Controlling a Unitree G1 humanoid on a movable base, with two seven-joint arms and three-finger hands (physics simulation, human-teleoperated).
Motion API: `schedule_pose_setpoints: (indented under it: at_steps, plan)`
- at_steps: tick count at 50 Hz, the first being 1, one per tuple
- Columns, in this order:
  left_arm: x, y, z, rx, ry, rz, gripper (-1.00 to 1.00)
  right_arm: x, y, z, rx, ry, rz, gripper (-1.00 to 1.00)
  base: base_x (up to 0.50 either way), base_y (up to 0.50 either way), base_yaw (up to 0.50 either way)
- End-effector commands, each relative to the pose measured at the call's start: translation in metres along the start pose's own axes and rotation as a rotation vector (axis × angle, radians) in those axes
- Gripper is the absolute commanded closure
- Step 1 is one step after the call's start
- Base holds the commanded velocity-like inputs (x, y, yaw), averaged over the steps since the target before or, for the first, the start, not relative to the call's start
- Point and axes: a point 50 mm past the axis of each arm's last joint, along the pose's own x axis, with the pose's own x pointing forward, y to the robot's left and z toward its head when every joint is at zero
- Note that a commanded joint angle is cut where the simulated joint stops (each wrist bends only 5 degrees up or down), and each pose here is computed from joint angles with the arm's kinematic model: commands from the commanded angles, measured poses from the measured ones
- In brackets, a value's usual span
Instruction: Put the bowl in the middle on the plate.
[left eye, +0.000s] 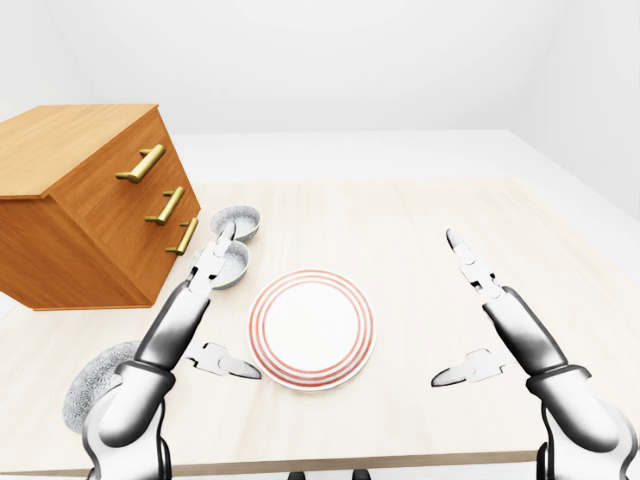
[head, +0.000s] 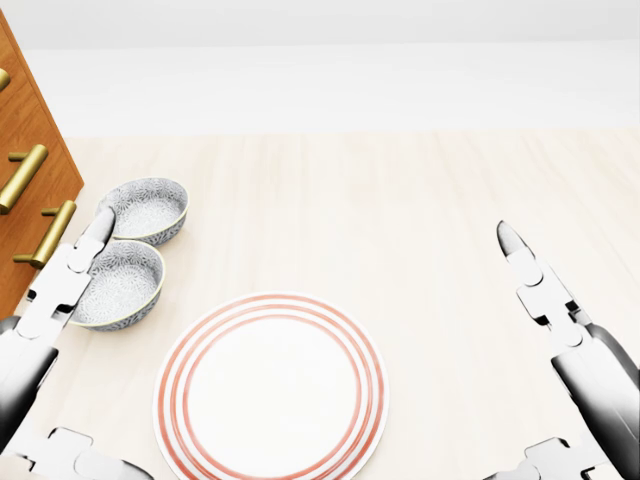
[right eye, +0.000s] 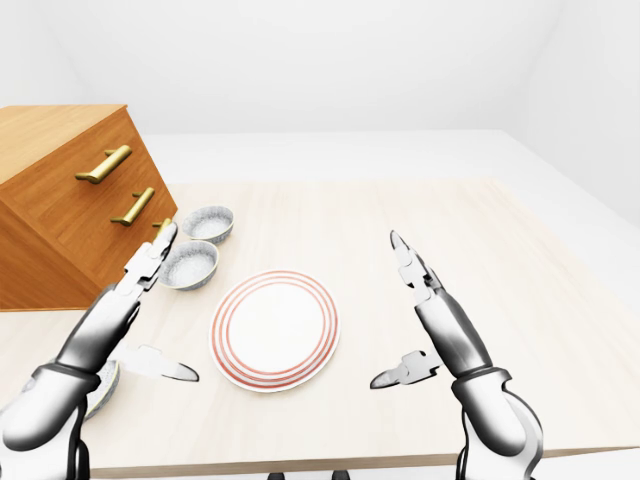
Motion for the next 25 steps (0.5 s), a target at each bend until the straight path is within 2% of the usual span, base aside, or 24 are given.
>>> schedule_pose_setpoints:
  at_steps: [1,25]
  plan:
    - [-0.0005,-0.0020,-0.0011,-0.011,0.005,0.000,-1.00,-0.0001,0.0005,-0.0009,0.004,0.003,0.001,-1.00,0.38,0.11,0.00]
    - [-0.0008,-0.0107,-0.0101,-0.057,0.040,-0.007,-1.00,-0.0012,-0.0005,0.0039,-0.001,-0.018,0.006,-1.00,0.42,0.17,0.00]
